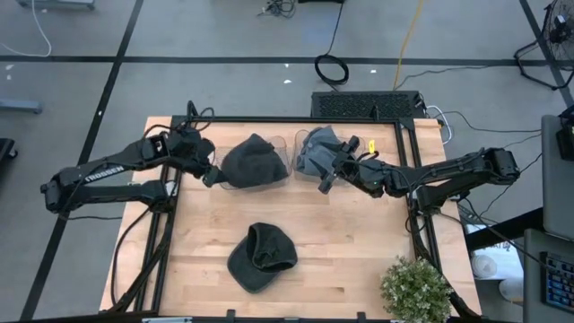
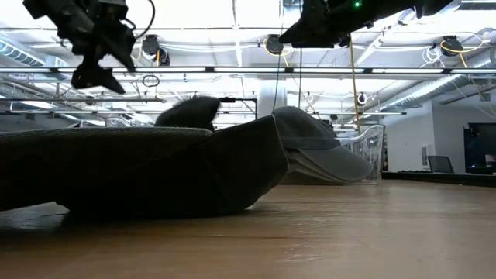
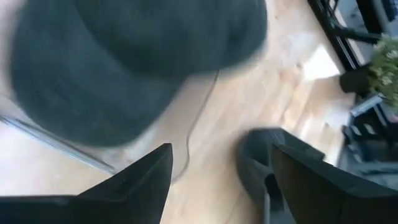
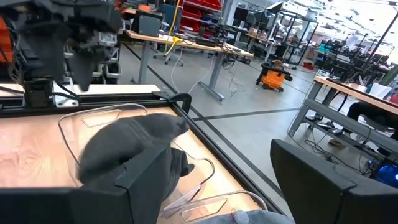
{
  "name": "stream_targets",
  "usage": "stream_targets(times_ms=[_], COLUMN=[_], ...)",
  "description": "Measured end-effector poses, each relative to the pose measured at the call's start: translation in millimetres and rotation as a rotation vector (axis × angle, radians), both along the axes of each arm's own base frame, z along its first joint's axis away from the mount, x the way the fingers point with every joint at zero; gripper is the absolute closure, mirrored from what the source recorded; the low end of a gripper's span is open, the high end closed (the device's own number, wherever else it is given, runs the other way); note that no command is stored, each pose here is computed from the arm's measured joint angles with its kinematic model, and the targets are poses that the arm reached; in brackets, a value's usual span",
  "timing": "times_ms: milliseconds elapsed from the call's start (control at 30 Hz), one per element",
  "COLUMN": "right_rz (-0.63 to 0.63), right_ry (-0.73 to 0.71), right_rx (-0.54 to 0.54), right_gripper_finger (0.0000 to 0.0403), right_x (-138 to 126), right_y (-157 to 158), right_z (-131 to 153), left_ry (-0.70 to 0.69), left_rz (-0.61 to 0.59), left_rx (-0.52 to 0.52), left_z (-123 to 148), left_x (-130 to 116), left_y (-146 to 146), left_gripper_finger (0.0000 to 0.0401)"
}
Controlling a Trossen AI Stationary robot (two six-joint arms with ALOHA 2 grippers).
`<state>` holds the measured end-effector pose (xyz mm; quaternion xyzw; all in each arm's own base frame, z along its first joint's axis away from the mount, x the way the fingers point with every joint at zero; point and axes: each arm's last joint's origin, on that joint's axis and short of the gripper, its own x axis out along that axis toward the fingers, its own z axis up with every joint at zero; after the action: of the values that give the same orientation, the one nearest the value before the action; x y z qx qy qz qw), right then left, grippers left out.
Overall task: Pick & Place hat
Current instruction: Put the top black cap into the left transparent bin
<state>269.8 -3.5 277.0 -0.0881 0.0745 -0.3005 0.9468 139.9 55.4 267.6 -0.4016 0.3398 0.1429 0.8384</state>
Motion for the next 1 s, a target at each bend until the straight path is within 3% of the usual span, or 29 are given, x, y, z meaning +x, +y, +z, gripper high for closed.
stream_targets(times_ms=[167, 300, 467, 600, 833, 1000], right_rz=[0.000, 0.000, 0.000, 0.000, 0.000, 0.000], right_ry=[0.000, 0.000, 0.000, 0.000, 0.000, 0.001], right_rx=[0.000, 0.000, 0.000, 0.001, 0.001, 0.001], right_gripper_finger=[0.0140, 0.0140, 0.0140, 0.0140, 0.0140, 0.0140], right_x=[0, 0, 0, 0, 0, 0], right_y=[0, 0, 0, 0, 0, 0], right_z=[0, 0, 0, 0, 0, 0], left_ry=[-0.017, 0.078, 0.127, 0.174, 0.330, 0.402], left_rz=[0.045, 0.098, 0.067, -0.014, -0.067, -0.054], left_rx=[0.167, 0.297, 0.347, 0.361, 0.418, 0.443], left_z=[19, 13, 5, -10, -52, -82], left_x=[0, 2, 18, 42, 83, 103], left_y=[4, 10, 16, 19, 30, 42], left_gripper_finger=[0.0121, 0.0121, 0.0133, 0.0195, 0.0377, 0.0377])
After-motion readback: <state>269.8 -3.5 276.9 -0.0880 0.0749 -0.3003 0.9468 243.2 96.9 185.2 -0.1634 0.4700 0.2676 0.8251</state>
